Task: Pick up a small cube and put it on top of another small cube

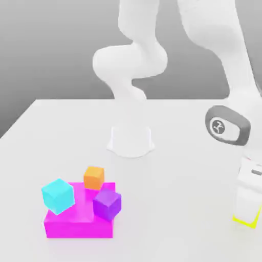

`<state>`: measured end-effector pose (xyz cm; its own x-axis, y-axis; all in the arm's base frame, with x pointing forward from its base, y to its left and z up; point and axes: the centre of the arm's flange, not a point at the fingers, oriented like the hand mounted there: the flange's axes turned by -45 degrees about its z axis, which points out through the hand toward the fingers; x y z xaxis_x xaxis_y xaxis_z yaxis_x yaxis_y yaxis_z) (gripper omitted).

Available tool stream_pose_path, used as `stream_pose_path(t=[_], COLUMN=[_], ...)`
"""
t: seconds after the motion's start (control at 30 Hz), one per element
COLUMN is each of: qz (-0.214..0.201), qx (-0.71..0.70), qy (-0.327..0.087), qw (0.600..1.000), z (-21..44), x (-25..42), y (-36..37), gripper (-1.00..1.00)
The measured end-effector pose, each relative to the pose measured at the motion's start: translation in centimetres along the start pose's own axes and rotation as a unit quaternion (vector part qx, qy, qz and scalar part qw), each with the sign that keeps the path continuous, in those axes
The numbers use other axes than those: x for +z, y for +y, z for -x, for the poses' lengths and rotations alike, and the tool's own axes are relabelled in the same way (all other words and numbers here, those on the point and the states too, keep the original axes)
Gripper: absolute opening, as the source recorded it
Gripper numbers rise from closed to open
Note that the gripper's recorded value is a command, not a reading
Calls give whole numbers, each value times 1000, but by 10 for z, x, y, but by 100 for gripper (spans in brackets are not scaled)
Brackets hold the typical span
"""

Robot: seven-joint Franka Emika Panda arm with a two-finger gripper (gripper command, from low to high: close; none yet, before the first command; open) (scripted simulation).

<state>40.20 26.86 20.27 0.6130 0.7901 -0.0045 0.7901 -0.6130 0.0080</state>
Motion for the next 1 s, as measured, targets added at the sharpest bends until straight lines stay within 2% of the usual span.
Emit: stream_pose_path(t=[0.13, 0.27, 0.37, 0.5, 0.7, 0.73, 0.93, 0.97, 1.0], qz=[12, 18, 19, 16, -1, -3, -4, -4, -4], qx=[155, 331, 435, 577, 760, 773, 786, 786, 786], qy=[-7, -11, -11, -10, -3, -2, -1, -1, -1], qw=[988, 943, 900, 816, 650, 634, 618, 618, 618], z=[56, 131, 178, 248, 347, 354, 361, 361, 361], x=[-30, -55, -70, -86, -98, -94, -41, -35, -35], y=[61, 119, 134, 149, 144, 143, 142, 141, 141], gripper=[-100, -100, -100, -100, -100, -100, -100, 100, 100])
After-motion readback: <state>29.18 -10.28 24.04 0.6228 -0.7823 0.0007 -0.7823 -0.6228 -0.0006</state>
